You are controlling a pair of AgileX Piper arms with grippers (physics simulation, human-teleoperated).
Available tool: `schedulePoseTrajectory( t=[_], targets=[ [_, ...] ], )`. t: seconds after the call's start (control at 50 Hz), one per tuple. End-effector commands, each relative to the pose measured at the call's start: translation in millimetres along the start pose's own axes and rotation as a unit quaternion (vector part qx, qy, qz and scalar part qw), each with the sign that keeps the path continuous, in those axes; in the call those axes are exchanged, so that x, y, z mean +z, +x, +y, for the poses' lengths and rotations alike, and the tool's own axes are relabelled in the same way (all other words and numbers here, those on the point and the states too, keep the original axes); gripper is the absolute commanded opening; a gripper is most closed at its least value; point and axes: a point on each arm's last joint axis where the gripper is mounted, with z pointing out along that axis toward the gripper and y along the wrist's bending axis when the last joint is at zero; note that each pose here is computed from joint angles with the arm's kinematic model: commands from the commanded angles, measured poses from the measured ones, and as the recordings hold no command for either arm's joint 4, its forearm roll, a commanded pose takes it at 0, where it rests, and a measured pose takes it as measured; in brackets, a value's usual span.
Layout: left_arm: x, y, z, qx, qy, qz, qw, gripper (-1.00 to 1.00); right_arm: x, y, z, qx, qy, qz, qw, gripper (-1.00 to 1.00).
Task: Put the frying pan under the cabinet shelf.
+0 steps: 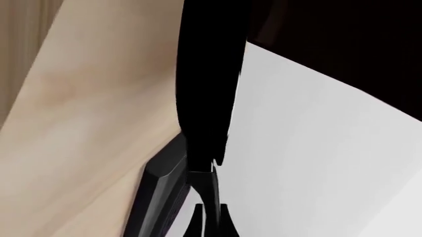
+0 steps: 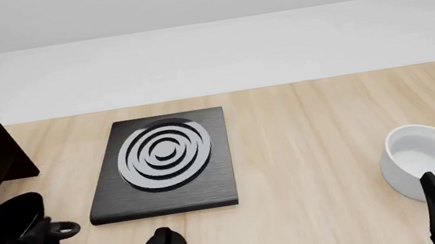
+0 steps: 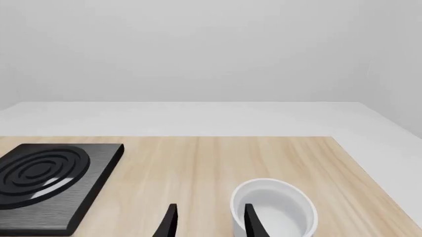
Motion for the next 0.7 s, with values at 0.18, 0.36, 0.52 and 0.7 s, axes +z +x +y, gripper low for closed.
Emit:
schedulePoseTrajectory(
  t=[0.18, 0.36, 0.52, 0.7],
  targets=[
    [15, -22.1, 15.1, -0.018, -0.017, -0.056, 0.9981, -1.00, 0, 0, 0, 0.000, 0.000, 0.000, 1.0000, 1.00],
    [16, -30.6, 17.3, -0.017, -0.026, -0.080, 0.9963, -1.00, 0, 0, 0, 0.000, 0.000, 0.000, 1.0000, 1.00],
    [21, -37.5, 19.8, -0.021, -0.021, -0.093, 0.9952, -1.00, 0, 0, 0, 0.000, 0.000, 0.000, 1.0000, 1.00],
    [35, -46.3, 24.6, -0.032, -0.024, -0.107, 0.9935, -1.00, 0, 0, 0, 0.000, 0.000, 0.000, 1.0000, 1.00]
  ],
)
